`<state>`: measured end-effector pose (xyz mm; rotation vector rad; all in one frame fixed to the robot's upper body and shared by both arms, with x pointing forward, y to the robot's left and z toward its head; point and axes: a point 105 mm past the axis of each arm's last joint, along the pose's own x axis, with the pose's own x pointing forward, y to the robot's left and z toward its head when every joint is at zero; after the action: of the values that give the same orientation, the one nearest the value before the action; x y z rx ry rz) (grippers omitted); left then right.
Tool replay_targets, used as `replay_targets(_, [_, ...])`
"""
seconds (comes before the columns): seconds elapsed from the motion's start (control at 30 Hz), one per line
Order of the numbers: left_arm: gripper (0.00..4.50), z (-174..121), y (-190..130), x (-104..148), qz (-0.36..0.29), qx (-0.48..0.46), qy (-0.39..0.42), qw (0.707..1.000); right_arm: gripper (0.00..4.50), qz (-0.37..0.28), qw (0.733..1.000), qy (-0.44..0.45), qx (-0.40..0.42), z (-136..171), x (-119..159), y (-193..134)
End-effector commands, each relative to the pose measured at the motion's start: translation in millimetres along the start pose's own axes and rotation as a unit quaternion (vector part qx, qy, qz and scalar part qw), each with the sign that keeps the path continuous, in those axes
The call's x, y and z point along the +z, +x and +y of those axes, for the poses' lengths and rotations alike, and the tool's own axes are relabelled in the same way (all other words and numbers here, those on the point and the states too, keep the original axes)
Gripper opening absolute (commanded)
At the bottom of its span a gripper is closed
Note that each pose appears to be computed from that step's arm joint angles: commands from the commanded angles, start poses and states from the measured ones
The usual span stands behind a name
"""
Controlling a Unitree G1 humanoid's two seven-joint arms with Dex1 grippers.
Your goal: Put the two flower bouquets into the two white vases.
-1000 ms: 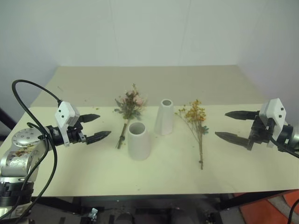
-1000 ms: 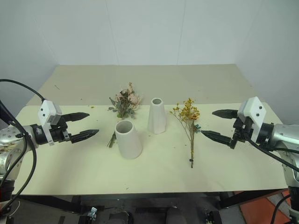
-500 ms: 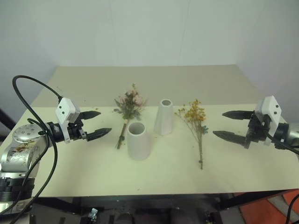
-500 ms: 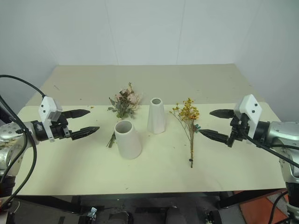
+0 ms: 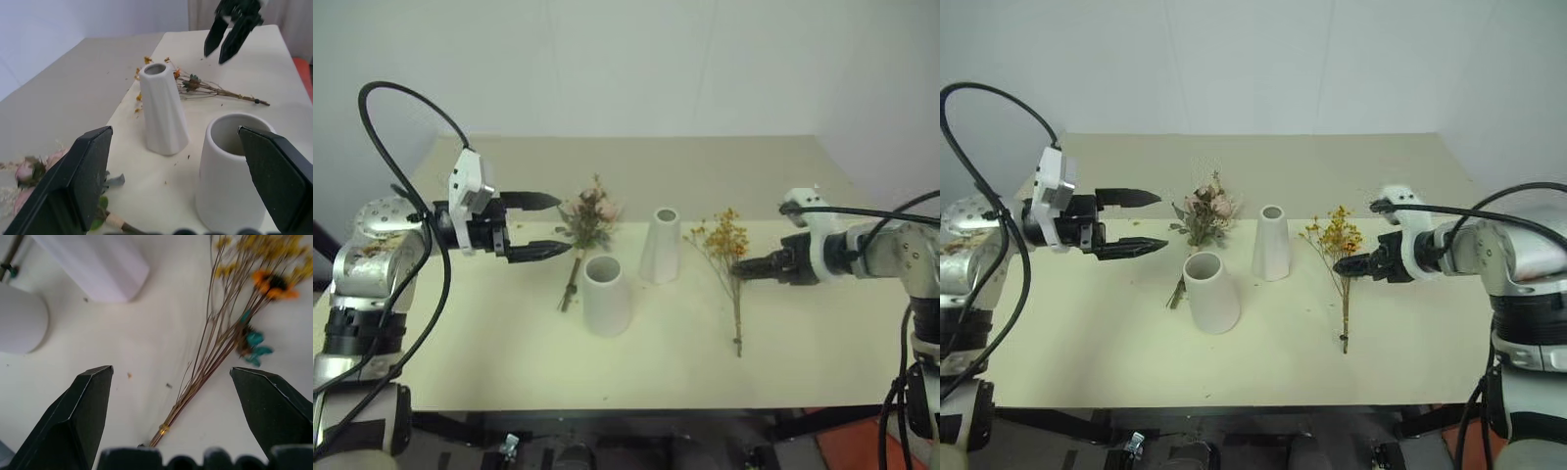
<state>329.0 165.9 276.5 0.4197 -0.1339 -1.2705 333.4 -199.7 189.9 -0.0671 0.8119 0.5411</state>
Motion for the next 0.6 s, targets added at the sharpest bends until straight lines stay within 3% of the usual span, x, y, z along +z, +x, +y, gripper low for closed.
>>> replay_targets(0.03, [4.47, 4.7, 4.6, 15.3, -0.017, -0.016, 0.031, 0.999, 4.50, 0.012, 1.000, 0.012, -0.021, -5.0, 0.1, 4.7])
replay_targets(0.4, [4.47, 6.0, 13.5, 16.8, -0.045, -0.024, 0.022, 0.998, 4.50, 0.075, 0.996, 0.025, -0.035, -2.6, -23.1, 42.8])
replay_targets(0.5, [4.50, 6.4, 13.4, 15.7, -0.045, -0.021, 0.021, 0.999, 3.89, 0.073, 0.996, 0.018, -0.037, 0.9, -23.2, 51.3])
replay_targets(0.6, [4.50, 6.5, 13.2, 15.0, -0.045, -0.018, 0.021, 0.999, 2.90, 0.059, 0.997, 0.018, -0.051, -3.9, -19.1, 57.1])
